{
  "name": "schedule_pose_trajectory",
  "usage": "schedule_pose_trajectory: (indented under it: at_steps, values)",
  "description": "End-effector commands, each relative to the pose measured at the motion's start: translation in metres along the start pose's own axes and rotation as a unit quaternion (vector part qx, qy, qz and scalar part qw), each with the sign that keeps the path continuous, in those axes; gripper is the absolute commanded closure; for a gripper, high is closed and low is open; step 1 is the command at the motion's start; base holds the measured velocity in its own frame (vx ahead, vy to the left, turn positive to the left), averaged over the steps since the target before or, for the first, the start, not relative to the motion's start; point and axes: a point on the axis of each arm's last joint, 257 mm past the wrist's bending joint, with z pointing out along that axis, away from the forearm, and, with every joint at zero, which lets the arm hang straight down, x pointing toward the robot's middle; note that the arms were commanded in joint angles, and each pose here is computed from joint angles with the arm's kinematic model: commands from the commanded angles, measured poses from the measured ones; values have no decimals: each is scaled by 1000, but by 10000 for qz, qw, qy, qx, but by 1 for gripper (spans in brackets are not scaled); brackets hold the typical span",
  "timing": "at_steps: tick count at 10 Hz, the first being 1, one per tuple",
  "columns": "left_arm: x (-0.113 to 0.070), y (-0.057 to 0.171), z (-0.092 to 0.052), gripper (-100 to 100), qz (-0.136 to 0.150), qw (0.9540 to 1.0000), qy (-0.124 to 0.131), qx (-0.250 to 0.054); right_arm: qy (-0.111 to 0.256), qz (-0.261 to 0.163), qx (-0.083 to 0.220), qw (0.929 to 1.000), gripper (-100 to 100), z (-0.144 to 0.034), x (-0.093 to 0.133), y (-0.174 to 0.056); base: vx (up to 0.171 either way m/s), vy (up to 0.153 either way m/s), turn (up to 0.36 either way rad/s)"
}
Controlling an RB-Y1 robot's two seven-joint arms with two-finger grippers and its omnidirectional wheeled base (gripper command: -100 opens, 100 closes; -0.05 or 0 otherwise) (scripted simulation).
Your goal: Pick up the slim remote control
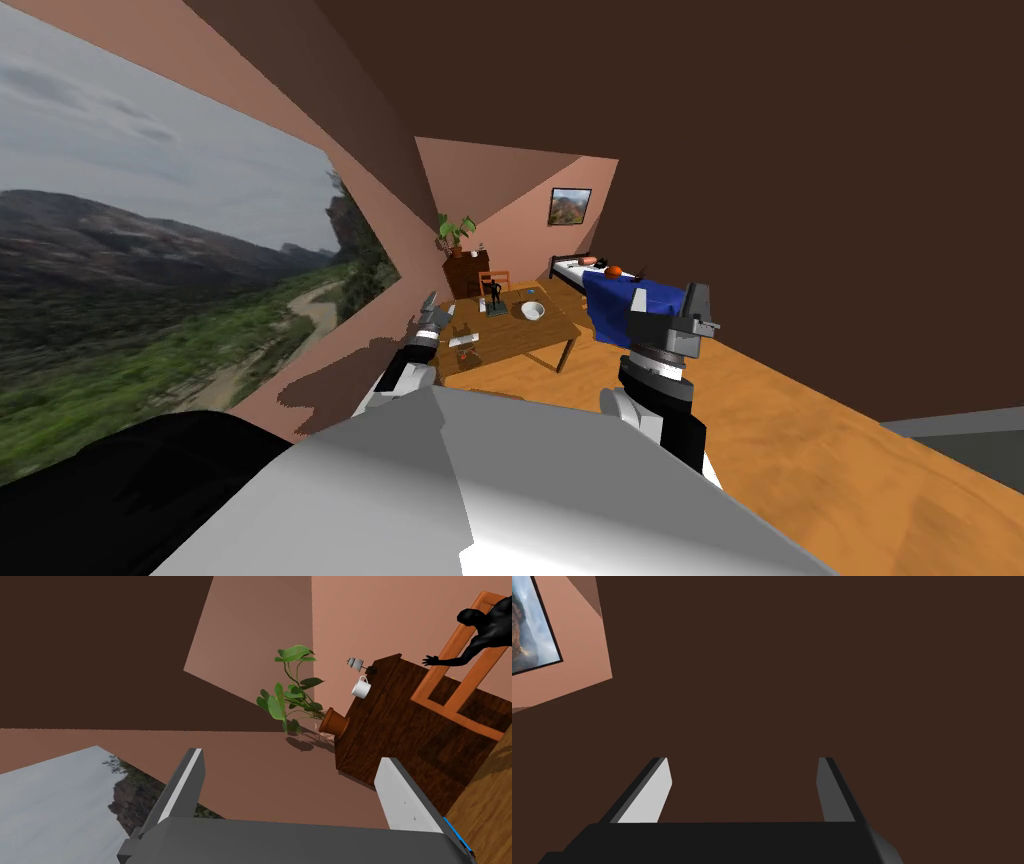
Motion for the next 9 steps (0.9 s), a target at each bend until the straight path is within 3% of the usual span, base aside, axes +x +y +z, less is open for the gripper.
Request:
schedule_pose_trajectory:
  at_steps: [1, 3, 4, 5, 6, 7, 8, 9]
  values:
    - [-12, 14, 1, -100, -110, 9996, -99, -244, 0, 0, 0, 10000, 0, 0, 0, 0, 14, 25, -171]
    - [-44, 46, -3, -100, -412, 9956, -365, -758, 0, 0, 0, 10000, 0, 0, 0, 0, 13, 17, -365]
    - [-48, 53, -4, -100, -422, 9945, -416, -863, 0, 0, 0, 10000, 0, 0, 0, 0, 12, 25, -173]
    - [-66, 70, -10, -100, -583, 9901, -596, -1130, 0, -1, 0, 10000, 0, 0, 0, 0, 13, 18, -292]
    - [-67, 73, -10, -100, -583, 9894, -613, -1181, 0, 0, 0, 10000, 0, 0, 0, 0, 7, 21, -165]
    - [-87, 89, -17, -100, -746, 9834, -813, -1442, 0, -1, 0, 10000, 0, 0, 0, 0, 4, 21, -350]
    - [-88, 92, -18, -100, -747, 9823, -834, -1502, 0, 0, 0, 10000, 0, 0, 0, 0, 0, 26, -137]
    - [-107, 108, -27, -100, -913, 9747, -1045, -1754, 0, -1, 1, 10000, 0, 0, 0, 0, 3, 22, -296]
